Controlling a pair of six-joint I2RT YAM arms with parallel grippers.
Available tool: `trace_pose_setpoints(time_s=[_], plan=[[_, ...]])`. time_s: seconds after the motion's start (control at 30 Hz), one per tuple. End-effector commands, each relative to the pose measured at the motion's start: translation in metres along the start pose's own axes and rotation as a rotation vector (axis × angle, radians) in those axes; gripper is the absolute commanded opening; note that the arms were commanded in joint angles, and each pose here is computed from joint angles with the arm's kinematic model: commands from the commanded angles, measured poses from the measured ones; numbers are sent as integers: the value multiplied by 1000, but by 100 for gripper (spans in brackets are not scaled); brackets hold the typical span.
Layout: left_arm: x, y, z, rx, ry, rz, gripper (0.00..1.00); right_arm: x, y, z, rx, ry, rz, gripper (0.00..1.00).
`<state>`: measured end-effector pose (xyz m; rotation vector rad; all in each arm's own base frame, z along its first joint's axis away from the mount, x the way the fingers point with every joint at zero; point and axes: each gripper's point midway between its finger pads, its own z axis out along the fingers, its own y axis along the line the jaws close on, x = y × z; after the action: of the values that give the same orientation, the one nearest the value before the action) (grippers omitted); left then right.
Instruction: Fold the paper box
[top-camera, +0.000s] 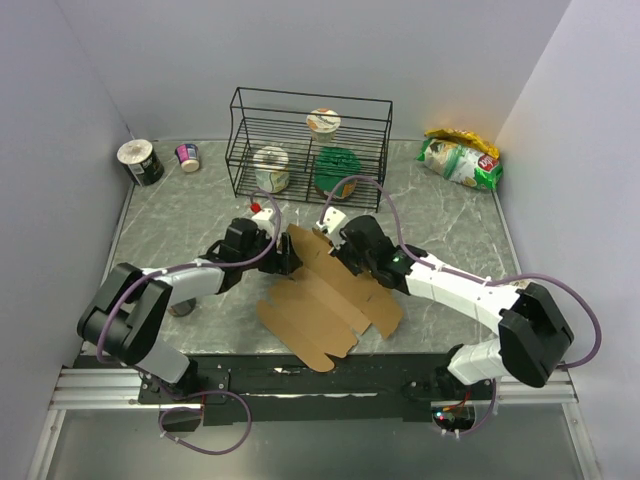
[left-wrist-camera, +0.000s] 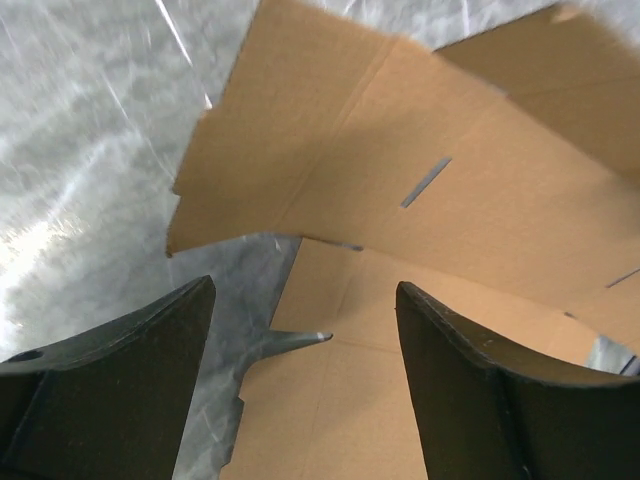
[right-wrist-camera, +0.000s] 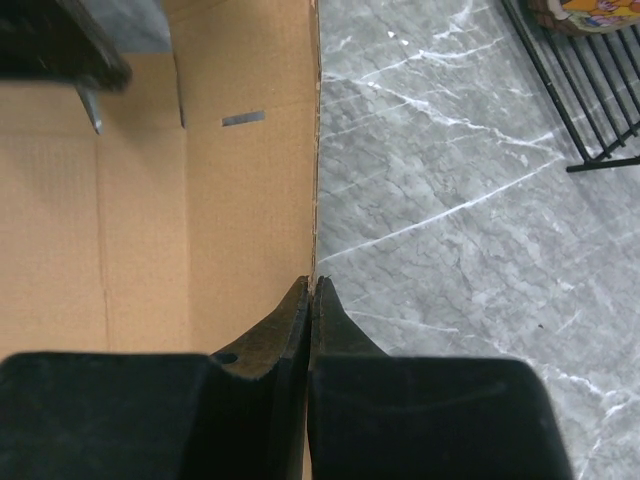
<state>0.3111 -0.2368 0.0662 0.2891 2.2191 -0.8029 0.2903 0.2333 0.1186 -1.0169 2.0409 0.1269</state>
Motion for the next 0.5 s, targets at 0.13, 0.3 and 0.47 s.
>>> trace_pose_setpoints(time_s=[0.13,0.3,0.47], plan=[[16,1,4,-43,10,-3,78,-28,-1,-20,74,-72,30,0],[34,7,7,-66,27,-14,70,-35,14,-25,63,-85,22,0],[47,11,10,-90,59,-9,63,-38,24,-31,88,-84,51,0]])
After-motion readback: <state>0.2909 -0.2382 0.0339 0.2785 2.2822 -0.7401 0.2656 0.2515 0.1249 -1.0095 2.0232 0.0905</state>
